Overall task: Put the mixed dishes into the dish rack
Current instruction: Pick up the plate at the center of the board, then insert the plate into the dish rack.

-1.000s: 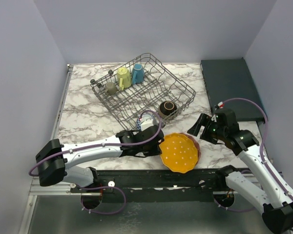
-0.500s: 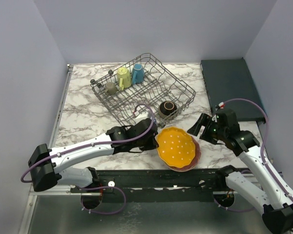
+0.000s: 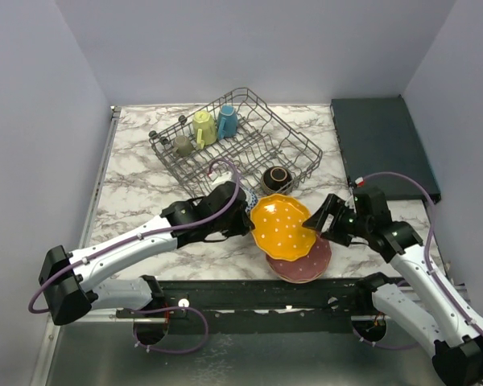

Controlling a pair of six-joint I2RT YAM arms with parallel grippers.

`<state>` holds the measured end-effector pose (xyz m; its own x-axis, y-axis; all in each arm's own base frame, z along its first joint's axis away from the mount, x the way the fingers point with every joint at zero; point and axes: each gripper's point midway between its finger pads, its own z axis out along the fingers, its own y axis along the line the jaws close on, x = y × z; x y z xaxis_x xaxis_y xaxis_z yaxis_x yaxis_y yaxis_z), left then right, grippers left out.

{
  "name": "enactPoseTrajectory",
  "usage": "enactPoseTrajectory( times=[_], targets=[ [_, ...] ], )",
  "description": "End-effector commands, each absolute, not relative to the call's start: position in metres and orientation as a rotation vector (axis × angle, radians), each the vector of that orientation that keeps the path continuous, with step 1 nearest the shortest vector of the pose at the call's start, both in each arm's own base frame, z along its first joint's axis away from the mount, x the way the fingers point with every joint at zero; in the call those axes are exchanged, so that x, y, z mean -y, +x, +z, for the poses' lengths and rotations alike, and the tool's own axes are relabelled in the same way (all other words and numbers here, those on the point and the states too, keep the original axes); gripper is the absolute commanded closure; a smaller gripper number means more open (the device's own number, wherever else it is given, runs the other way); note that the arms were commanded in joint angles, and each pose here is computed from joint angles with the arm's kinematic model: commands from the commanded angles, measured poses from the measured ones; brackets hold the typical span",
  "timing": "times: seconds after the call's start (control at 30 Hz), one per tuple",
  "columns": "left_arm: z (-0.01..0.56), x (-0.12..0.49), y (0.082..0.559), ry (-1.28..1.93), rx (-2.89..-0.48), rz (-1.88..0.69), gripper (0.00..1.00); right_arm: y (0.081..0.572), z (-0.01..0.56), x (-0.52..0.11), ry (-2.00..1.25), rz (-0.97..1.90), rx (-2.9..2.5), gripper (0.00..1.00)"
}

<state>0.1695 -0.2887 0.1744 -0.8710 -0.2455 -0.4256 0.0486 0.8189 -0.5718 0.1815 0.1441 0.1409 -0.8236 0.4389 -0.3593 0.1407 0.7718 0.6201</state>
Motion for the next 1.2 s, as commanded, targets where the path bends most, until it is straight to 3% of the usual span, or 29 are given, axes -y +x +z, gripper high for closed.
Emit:
enactPoseTrajectory(
  times=[0.0,0.5,1.17],
  targets=[
    [0.247,0.309,0.178,-0.145,-2.336,-1.078,1.0,0.177,0.144,-0.166,0.427,0.994,-2.458,0.17],
    [0.263,0.301,0.176,-0.168,-2.299,-1.147,1.0,0.174,0.155,-0.187,0.434,1.238,-2.369,0.18],
    [0.268,0.294,0.167,-0.209,-2.275,-1.228,1.0,0.157,0.195,-0.202,0.361,1.524,-2.164,0.35]
  ],
)
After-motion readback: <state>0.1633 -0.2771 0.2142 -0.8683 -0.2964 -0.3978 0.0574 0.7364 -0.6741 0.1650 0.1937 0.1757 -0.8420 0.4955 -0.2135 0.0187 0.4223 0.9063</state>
